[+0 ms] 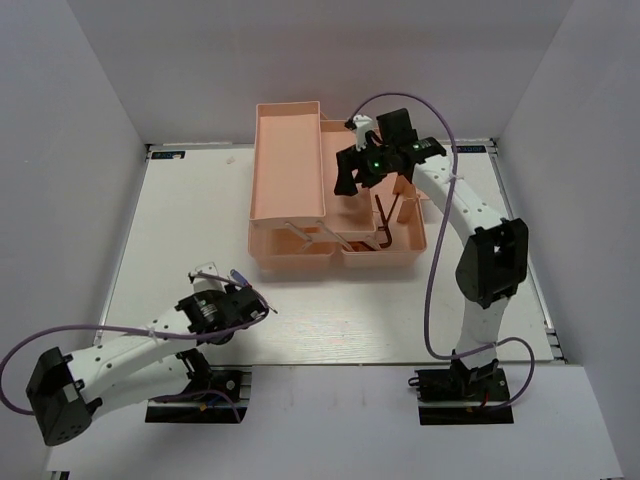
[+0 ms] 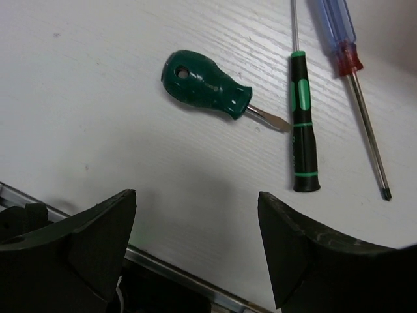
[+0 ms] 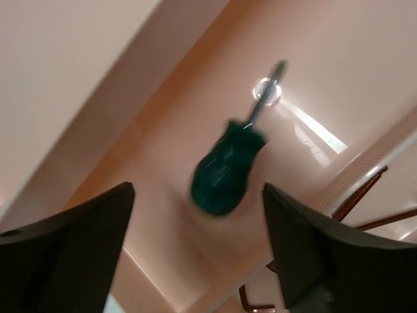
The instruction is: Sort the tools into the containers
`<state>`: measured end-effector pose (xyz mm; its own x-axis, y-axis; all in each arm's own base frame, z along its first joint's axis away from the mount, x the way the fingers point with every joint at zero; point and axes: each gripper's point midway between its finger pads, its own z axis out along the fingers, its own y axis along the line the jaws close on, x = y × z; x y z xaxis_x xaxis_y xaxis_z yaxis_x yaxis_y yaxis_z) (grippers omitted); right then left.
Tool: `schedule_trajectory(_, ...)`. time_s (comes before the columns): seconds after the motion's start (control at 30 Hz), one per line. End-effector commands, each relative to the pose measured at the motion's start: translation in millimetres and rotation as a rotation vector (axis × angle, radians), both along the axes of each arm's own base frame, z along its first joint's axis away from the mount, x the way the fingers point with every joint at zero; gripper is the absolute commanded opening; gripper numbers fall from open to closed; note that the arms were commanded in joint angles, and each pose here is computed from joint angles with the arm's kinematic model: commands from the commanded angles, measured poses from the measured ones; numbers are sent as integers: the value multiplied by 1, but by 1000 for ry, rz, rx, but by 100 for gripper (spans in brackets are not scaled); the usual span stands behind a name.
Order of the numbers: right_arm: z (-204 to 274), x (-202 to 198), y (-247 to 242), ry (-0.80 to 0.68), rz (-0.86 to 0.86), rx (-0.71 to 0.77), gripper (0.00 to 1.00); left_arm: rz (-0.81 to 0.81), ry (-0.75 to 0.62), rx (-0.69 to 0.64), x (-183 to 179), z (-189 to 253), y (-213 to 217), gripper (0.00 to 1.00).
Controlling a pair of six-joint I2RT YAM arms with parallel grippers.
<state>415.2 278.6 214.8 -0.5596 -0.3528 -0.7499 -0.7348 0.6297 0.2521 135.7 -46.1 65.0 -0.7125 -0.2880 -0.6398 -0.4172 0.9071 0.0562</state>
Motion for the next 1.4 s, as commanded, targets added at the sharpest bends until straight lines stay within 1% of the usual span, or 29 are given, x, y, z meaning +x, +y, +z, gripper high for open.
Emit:
schedule_trajectory(0.0,29,-11,-1,-42,4,43,90,320,-257,-101,37,23,3,85)
schedule_trajectory(0.03,28,-20,-8,-50,0,45,90,331,-258,-64,38,23,9,85)
schedule_trajectory(0.07,34,-15,-11,-114,-17,42,90,345,-258,-43,41,23,11,85)
schedule_trajectory(0.1,16,-31,-20,-86,-21,21,90,362,-262,-45,43,22,12,85)
schedule_trajectory(0.13,32,-36,-30,-136,-36,31,90,390,-274,-41,48,23,17,83)
schedule_trajectory(0.17,33,-42,-34,-148,-40,34,90,387,-269,-31,50,21,20,83)
schedule_trajectory(0.2,41,-41,-37,-199,-54,46,90,393,-280,-60,58,18,15,82)
schedule_trajectory(0.23,37,-57,-52,-200,-75,45,90,414,-277,-84,64,17,15,81)
schedule_trajectory(0.27,38,-61,-55,-210,-79,50,90,411,-269,-96,70,14,12,81)
schedule_trajectory(0.3,37,-71,-61,-211,-81,52,90,394,-262,-137,79,10,4,81)
schedule_trajectory(0.37,28,-85,-71,-187,-80,49,90,430,-248,-149,91,7,5,80)
schedule_trajectory(0.4,34,-91,-75,-203,-80,56,90,444,-245,-158,95,6,5,78)
schedule_trajectory(0.53,25,-118,-90,-194,-77,61,90,458,-247,-196,114,8,3,78)
schedule_trajectory(0.6,22,-120,-97,-199,-89,55,90,480,-211,-189,113,0,8,78)
schedule_trajectory(0.67,19,-126,-103,-202,-96,53,90,486,-200,-198,112,-6,11,78)
schedule_trajectory(0.83,13,-129,-115,-178,-131,69,90,510,-164,-215,107,-20,18,78)
schedule_trajectory(0.97,11,-129,-116,-152,-142,97,90,494,-112,-174,102,-31,23,77)
schedule_trajectory(1.1,9,-129,-119,-129,-158,121,90,471,-77,-163,109,-36,19,70)
schedule_trajectory(1.17,10,-130,-122,-124,-168,127,90,454,-38,-140,107,-46,19,67)
schedule_trajectory(1.2,9,-129,-122,-126,-170,128,90,443,-43,-141,112,-45,17,65)
schedule_trajectory(1.23,9,-130,-124,-122,-177,130,90,451,-30,-142,111,-47,18,59)
schedule_trajectory(1.3,10,-131,-127,-121,-181,133,90,451,-22,-137,110,-50,18,52)
schedule_trajectory(1.33,9,-131,-128,-121,-186,132,90,451,-22,-137,110,-50,18,47)
schedule_trajectory(1.37,9,-131,-129,-119,-189,135,90,448,-27,-153,109,-48,17,44)
